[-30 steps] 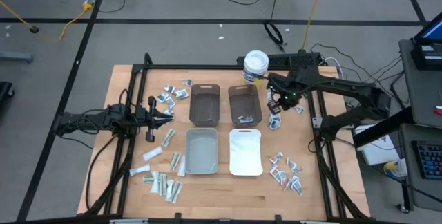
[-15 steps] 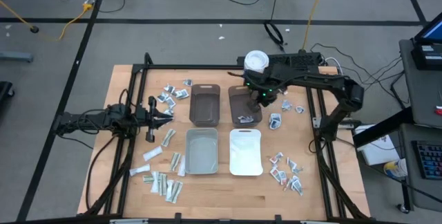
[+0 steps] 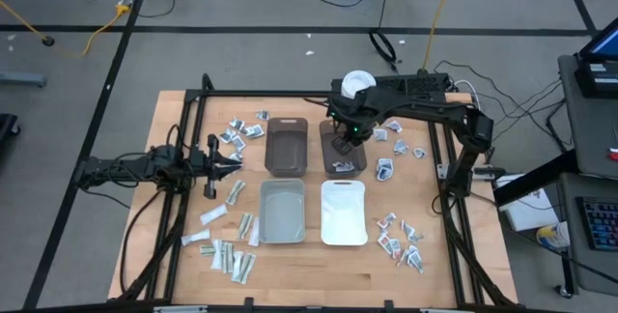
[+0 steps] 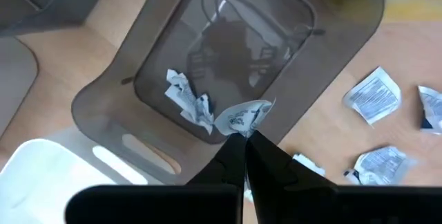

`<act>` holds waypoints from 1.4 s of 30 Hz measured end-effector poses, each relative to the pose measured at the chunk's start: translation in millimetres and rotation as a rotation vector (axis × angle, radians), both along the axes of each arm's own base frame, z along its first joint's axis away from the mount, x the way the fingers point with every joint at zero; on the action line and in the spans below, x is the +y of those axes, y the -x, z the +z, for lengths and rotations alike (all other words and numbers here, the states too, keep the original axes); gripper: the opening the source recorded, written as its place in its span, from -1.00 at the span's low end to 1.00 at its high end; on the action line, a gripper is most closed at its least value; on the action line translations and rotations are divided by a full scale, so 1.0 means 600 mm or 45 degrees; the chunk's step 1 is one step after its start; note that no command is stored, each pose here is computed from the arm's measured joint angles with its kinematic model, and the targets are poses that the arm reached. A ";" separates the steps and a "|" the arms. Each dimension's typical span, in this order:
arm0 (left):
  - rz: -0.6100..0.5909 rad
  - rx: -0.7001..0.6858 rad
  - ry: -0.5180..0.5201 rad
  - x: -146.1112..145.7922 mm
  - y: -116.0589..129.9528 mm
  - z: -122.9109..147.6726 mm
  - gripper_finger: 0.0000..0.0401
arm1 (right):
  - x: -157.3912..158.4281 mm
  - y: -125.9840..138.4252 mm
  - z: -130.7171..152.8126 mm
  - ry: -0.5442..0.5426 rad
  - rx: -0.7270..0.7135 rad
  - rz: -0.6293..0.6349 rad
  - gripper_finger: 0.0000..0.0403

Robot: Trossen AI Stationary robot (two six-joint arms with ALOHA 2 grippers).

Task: Pick & Place First Aid Supplies
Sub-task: Put the blue pad into the right black bin

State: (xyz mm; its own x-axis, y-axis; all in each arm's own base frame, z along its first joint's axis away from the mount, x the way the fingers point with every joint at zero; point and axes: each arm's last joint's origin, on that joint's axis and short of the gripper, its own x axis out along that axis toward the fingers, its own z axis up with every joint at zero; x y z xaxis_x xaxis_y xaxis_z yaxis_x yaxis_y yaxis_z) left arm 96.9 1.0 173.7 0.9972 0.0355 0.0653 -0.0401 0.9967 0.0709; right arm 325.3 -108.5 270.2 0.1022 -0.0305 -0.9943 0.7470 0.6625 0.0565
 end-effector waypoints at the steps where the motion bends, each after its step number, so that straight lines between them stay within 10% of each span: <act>1: 0.000 0.000 0.000 0.000 0.000 0.000 -0.77 | 0.001 -0.003 -0.008 0.000 0.003 0.004 -1.00; 18: 0.000 0.000 0.000 0.000 0.000 0.000 -0.77 | 0.028 -0.022 -0.106 0.019 -0.057 0.058 -0.94; 42: 0.000 0.000 0.000 0.000 0.000 0.000 -0.77 | 0.032 -0.018 -0.121 0.022 -0.053 0.098 -0.04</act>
